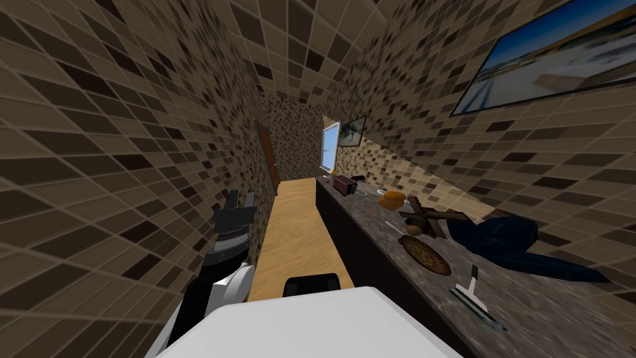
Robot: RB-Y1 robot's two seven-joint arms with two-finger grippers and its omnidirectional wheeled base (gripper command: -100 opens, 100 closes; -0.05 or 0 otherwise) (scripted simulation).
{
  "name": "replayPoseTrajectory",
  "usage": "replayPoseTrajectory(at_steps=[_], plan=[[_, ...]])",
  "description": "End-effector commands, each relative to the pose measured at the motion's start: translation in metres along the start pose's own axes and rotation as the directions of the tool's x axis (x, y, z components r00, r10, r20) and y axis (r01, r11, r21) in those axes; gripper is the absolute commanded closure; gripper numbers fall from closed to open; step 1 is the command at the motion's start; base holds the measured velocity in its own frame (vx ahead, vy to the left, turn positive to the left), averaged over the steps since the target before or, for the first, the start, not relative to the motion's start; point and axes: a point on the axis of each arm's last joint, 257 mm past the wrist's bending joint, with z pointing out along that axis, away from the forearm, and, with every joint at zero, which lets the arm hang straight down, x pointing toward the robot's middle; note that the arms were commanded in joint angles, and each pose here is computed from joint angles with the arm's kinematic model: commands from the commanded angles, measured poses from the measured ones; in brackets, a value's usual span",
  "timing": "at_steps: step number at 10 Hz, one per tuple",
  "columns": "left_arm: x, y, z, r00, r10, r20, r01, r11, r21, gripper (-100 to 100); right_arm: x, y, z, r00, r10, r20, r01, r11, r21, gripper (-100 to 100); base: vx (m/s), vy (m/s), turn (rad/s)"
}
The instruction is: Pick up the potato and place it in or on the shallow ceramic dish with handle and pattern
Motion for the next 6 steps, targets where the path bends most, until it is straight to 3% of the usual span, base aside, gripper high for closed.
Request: replayPoseTrajectory(at_steps=[1, 6], plan=[[0.0000, 0.0000, 0.0000, 1.000, 0.000, 0.000, 0.000, 1.000, 0.000, 0, 0.0048, -0.0080, -0.0016, 0.996, -0.081, 0.041, 0.081, 0.997, 0.001, -100, 0.121, -0.071, 0.288], [0.0000, 0.0000, 0.0000, 1.000, 0.000, 0.000, 0.000, 1.000, 0.000, 0, -0.0015, -0.0120, -0.0054, 0.967, -0.210, 0.146, 0.213, 0.977, -0.008, -100, 0.099, -0.098, 0.231]])
